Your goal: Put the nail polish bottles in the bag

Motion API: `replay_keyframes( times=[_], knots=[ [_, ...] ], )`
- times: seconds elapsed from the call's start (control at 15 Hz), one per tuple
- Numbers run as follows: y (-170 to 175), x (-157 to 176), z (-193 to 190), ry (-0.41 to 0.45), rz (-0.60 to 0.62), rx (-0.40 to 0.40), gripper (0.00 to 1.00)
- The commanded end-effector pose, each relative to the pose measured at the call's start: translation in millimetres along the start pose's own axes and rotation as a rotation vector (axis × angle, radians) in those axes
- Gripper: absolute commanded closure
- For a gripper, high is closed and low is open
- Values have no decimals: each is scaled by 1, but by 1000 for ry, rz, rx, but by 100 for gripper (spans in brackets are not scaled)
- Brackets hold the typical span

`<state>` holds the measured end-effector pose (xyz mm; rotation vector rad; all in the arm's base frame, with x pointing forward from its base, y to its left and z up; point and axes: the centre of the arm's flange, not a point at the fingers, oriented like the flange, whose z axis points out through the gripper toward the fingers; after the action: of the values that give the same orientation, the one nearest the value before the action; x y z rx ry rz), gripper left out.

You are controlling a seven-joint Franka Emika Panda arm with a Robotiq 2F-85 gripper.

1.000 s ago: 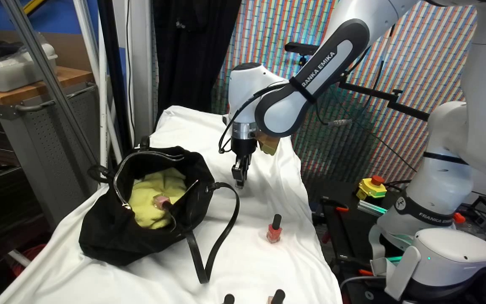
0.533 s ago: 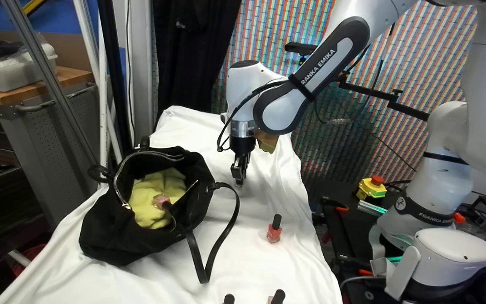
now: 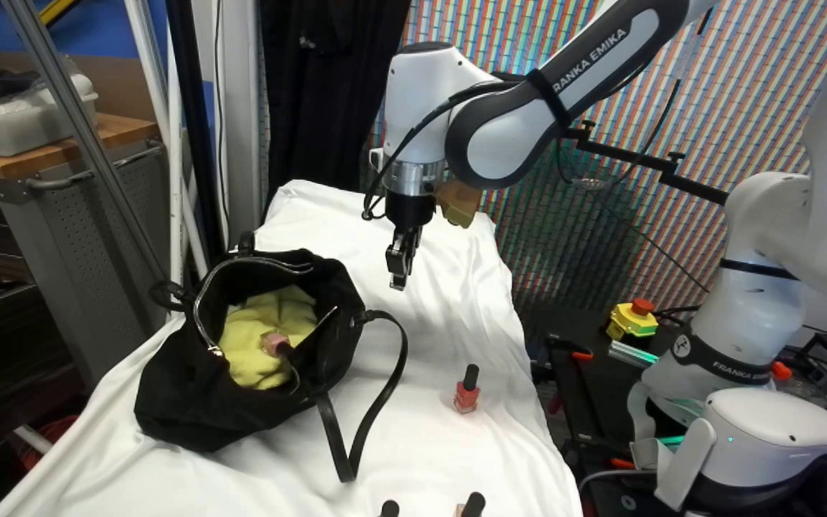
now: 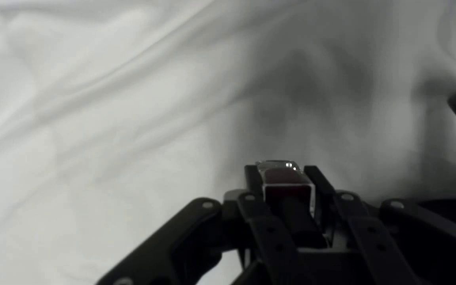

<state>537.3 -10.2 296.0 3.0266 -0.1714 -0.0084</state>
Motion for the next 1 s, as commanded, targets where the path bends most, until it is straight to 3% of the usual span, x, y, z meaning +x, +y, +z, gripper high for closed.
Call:
replay_keyframes(
  times=[0.0,0.6,0.93],
  knots=[
    [-37,0,-46,74,8,-37,80],
    [-169,25,-87,205,-58,-72,81],
    [-215,51,-85,254,-67,-103,81]
  ],
)
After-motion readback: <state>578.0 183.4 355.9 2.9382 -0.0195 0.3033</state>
